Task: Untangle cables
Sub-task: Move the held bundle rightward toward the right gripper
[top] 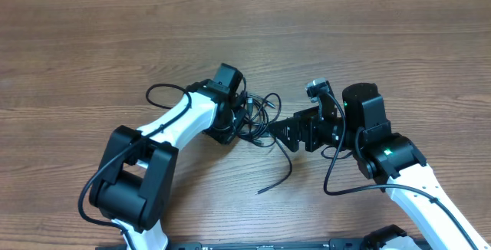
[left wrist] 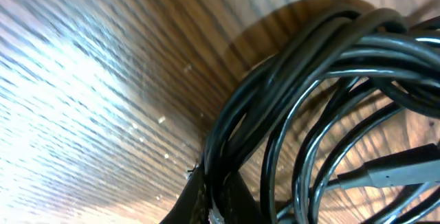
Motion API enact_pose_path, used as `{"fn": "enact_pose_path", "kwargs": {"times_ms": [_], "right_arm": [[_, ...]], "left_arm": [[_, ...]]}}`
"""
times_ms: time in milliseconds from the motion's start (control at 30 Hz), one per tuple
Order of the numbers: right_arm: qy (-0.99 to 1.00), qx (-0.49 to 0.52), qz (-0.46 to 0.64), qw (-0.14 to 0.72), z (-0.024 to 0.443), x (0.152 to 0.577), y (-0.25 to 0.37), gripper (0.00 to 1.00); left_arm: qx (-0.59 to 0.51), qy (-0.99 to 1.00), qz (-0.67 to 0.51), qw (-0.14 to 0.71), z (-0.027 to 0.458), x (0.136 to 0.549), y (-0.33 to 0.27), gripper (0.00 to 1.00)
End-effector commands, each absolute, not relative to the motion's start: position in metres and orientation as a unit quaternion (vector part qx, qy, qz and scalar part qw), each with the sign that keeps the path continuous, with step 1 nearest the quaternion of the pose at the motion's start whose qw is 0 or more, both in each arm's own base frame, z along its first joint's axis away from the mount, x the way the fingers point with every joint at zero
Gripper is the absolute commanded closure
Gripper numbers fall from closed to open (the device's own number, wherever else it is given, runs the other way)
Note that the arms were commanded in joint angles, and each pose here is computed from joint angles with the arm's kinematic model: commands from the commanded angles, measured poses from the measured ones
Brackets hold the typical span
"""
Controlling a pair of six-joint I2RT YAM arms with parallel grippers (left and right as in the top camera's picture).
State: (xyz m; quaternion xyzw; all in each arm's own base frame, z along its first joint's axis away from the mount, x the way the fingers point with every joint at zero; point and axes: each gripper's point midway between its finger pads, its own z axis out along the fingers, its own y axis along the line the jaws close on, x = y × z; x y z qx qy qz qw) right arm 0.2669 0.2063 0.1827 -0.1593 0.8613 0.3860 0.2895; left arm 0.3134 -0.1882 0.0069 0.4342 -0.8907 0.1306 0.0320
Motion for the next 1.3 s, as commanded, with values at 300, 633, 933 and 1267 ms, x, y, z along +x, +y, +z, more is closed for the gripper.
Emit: {"fn": "enact_pose_path", "kwargs": {"times_ms": [300, 633, 933, 1267], "right_arm": [[0.863, -0.159, 0.381, 0.291, 0.184, 0.269, 0.205, 0.09], [0.864, -0.158, 0.381, 0.289, 0.183, 0.269, 0.205, 0.09], [0.869, -0.154, 0.376, 0.283, 0.177, 0.272, 0.205, 0.09], [0.878, -0.145, 0.354, 0.289, 0.168, 0.281, 0.200, 0.09]], "left_arm": [[0.393, -0.876, 0.247, 0.132, 0.030, 0.313, -0.216, 0.96], [0.343, -0.868, 0.332, 0.137, 0.076, 0.338, -0.245, 0.96], [0.299, -0.850, 0.409, 0.144, 0.128, 0.355, -0.270, 0.96], [0.229, -0.834, 0.476, 0.159, 0.170, 0.355, -0.288, 0.96]]}}
